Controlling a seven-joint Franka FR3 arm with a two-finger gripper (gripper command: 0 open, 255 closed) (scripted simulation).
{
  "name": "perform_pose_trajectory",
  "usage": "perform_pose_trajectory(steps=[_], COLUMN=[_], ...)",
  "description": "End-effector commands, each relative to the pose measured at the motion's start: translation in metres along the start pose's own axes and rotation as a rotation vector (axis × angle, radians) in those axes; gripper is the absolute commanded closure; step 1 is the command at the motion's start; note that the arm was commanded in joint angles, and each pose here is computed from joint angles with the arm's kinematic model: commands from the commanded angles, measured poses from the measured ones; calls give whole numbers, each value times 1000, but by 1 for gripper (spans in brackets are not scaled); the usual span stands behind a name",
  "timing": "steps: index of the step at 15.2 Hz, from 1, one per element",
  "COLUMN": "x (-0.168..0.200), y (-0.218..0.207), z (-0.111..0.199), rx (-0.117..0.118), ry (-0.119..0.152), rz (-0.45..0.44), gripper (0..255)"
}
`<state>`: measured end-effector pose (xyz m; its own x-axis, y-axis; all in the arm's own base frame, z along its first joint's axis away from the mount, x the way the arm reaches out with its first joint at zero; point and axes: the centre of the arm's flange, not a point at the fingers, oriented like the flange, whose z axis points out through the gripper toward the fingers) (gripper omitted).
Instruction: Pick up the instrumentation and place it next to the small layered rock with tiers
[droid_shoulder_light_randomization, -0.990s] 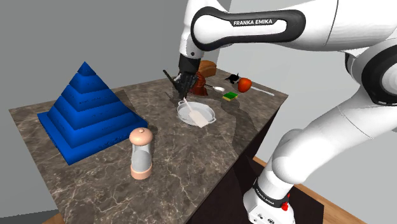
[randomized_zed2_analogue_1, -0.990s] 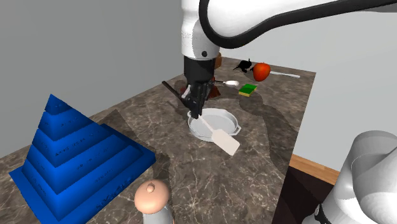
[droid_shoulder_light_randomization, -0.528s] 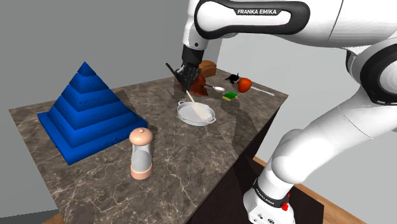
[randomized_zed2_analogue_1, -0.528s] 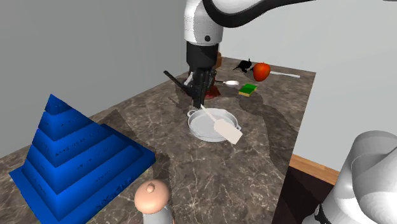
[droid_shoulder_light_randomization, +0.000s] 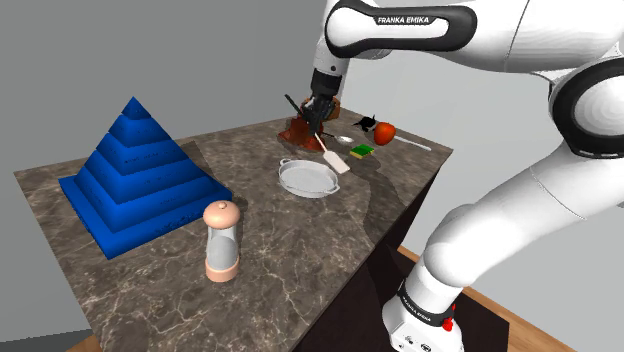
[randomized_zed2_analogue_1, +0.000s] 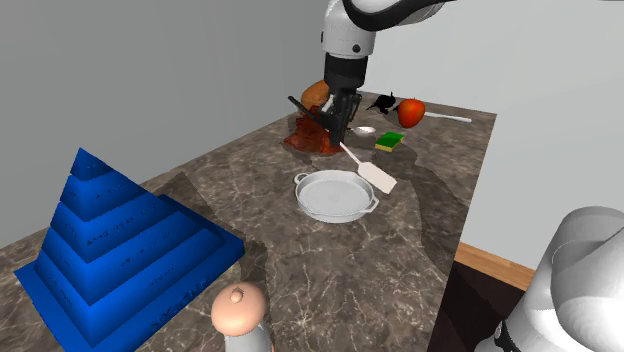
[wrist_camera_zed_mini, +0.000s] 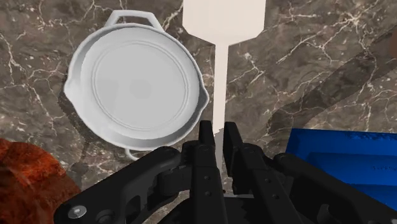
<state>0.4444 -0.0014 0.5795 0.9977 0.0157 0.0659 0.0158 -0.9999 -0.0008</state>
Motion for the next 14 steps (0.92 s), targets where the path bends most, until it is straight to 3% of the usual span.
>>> perform_pose_trajectory(steps=[1,14], x=[1,15], y=[26,197], z=[0,1], rx=[0,0], ry=[1,1], rz=[-1,-1], gripper=[255,255])
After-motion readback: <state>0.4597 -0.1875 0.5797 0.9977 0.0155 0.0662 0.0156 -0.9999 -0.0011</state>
